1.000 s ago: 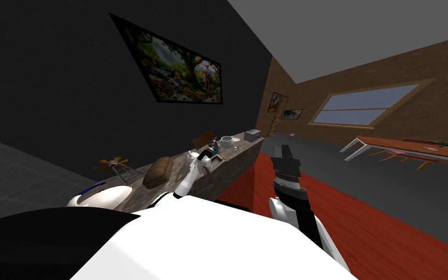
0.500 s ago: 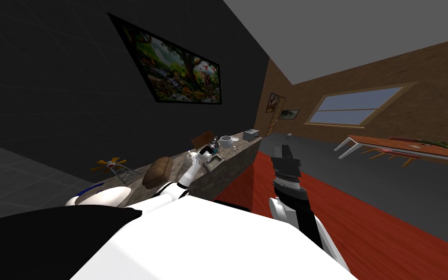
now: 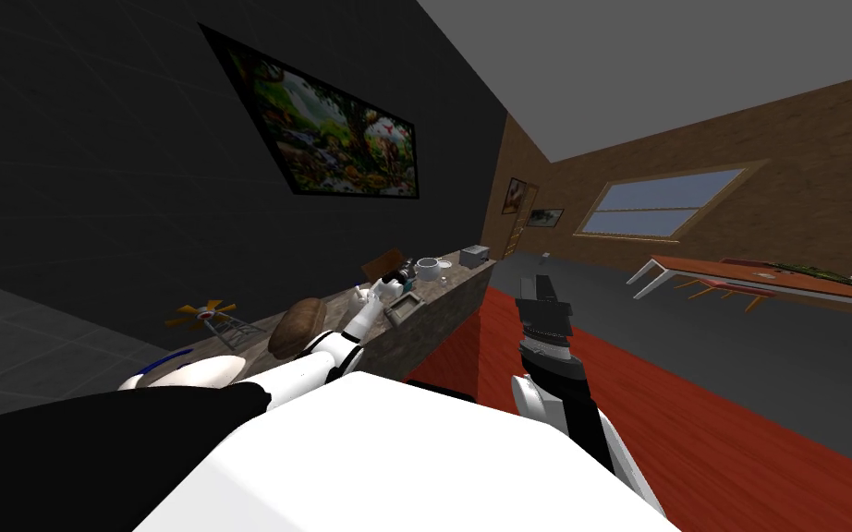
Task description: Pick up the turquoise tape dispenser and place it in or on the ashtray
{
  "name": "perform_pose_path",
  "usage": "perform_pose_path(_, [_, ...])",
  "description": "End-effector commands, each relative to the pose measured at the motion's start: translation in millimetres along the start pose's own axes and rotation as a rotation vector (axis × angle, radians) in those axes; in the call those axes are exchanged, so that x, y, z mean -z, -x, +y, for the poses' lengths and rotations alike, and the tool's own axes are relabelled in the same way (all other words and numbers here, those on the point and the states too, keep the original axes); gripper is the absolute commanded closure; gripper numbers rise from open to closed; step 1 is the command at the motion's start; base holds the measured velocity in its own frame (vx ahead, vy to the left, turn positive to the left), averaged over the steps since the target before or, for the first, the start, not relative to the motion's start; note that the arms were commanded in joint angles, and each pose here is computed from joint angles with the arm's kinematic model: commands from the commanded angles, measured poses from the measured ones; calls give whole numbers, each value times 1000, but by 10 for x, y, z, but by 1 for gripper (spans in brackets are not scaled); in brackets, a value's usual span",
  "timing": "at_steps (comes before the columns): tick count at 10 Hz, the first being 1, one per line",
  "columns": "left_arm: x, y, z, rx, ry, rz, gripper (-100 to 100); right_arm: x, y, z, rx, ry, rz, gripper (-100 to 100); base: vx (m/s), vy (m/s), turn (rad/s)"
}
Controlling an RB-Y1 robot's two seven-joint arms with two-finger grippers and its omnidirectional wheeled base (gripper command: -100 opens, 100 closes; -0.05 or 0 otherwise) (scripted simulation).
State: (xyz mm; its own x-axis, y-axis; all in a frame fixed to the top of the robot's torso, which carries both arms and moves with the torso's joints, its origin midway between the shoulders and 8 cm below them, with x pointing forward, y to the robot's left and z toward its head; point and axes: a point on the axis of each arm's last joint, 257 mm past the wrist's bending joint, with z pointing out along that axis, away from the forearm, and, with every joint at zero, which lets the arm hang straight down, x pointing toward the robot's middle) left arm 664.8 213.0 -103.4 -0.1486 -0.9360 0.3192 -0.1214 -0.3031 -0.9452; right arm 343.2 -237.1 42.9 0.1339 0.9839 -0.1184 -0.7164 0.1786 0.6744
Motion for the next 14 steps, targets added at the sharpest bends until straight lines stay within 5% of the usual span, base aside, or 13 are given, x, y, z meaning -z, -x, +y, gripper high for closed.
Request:
perform_pose_path(1, [-69, 120, 68, 14, 42, -34, -100, 0, 0, 0, 0, 0, 0, 0, -9, -25, -19])
perform_pose_path(6, [-251, 549, -1, 80, 141, -154, -100, 0, 0, 0, 0, 0, 0, 0, -3, -42, -20])
perform_pose_path(14, [-209, 1238, 184, 167, 287, -342, -100, 0, 0, 0, 0, 0, 0, 0, 10, -44, -6])
